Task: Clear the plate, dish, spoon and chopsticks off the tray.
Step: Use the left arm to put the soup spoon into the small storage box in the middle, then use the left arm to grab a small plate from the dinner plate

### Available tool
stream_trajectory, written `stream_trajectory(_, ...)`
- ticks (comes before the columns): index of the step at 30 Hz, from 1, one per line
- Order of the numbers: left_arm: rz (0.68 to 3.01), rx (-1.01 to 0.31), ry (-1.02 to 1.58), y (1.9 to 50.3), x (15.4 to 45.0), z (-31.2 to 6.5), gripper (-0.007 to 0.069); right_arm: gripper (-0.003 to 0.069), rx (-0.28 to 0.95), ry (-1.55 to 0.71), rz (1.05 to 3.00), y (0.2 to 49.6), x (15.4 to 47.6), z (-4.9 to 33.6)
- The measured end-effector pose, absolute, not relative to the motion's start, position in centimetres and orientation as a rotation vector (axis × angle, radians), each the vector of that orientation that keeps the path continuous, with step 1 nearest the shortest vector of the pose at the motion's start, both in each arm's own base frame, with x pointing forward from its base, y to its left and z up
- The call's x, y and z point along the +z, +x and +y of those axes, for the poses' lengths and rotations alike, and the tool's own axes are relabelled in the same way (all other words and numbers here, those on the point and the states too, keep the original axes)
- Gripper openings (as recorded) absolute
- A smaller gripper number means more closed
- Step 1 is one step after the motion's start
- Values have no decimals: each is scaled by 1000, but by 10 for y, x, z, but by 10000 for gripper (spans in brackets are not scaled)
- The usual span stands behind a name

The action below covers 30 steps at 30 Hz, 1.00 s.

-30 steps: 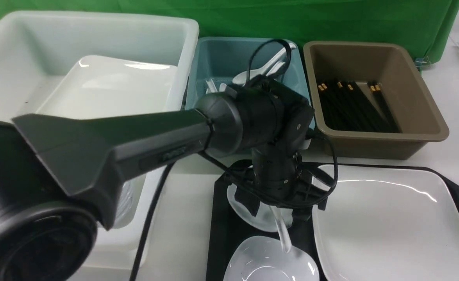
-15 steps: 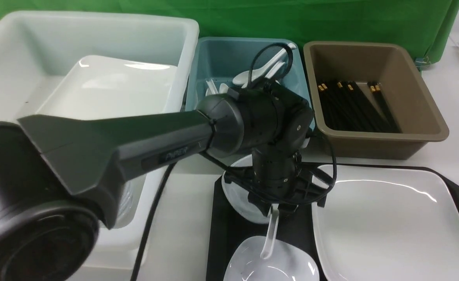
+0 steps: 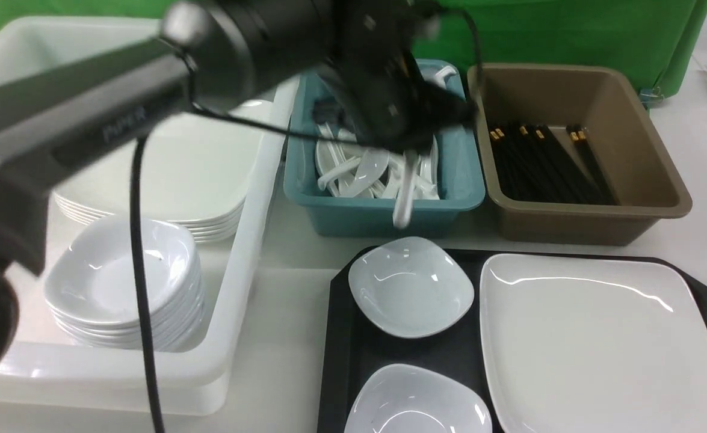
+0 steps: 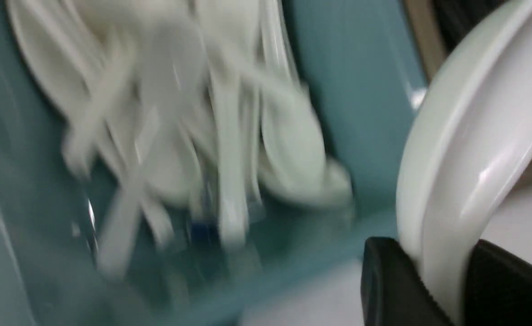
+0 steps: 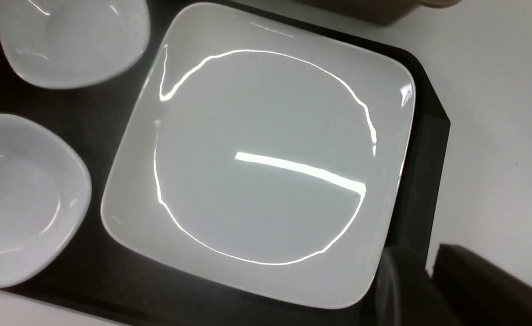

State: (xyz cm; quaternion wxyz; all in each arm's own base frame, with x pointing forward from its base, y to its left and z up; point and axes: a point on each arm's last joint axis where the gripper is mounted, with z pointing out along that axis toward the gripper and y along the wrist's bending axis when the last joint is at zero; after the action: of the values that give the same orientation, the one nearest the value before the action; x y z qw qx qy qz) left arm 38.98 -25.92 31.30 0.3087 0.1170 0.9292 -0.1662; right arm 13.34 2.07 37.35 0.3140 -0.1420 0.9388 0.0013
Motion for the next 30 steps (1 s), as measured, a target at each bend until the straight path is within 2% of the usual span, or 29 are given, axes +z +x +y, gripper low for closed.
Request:
stream_trajectory(2,2357,-500,225,417,314,-245,175,143,3,-375,2477,133,373,21)
stream_trajectory(8,2294,-514,122,450,295,-225,184,144,3,-374,2475,134,373,21)
stream_trajectory(11,2316,-514,96,456,284,-220,265,148,3,-374,2474,134,373,21)
stream_trajectory(12,2322,-516,87,458,282,-219,308,150,3,-374,2474,134,373,21)
stream_trajectory(13,2338,-521,82,457,281,-218,400,155,3,-374,2473,134,373,21)
stream_trajectory(15,2366,-520,82,455,281,-217,483,160,3,-374,2473,134,373,21)
stream_trajectory(16,2387,-517,85,452,283,-216,514,161,3,-374,2473,134,373,21)
stream_trajectory(19,2464,-516,98,441,290,-214,543,165,3,-374,2473,134,373,21)
stream_trajectory(21,2525,-511,122,433,293,-212,531,168,3,-374,2473,134,373,21)
stream_trajectory(22,2579,-514,175,422,301,-210,492,170,3,-374,2474,134,373,21)
stream_trajectory(24,2652,-503,281,407,309,-210,399,172,3,-374,2474,134,373,21)
stream_trajectory(25,2717,-486,412,391,315,-213,265,173,3,-374,2474,134,373,21)
stream_trajectory(27,2726,-475,570,374,318,-223,119,176,3,-374,2474,134,373,21)
stream_trajectory(28,2725,-476,626,366,319,-228,72,177,3,-374,2474,134,373,21)
stream_trajectory(30,2741,-473,729,349,313,-240,32,179,3,-375,2478,133,373,21)
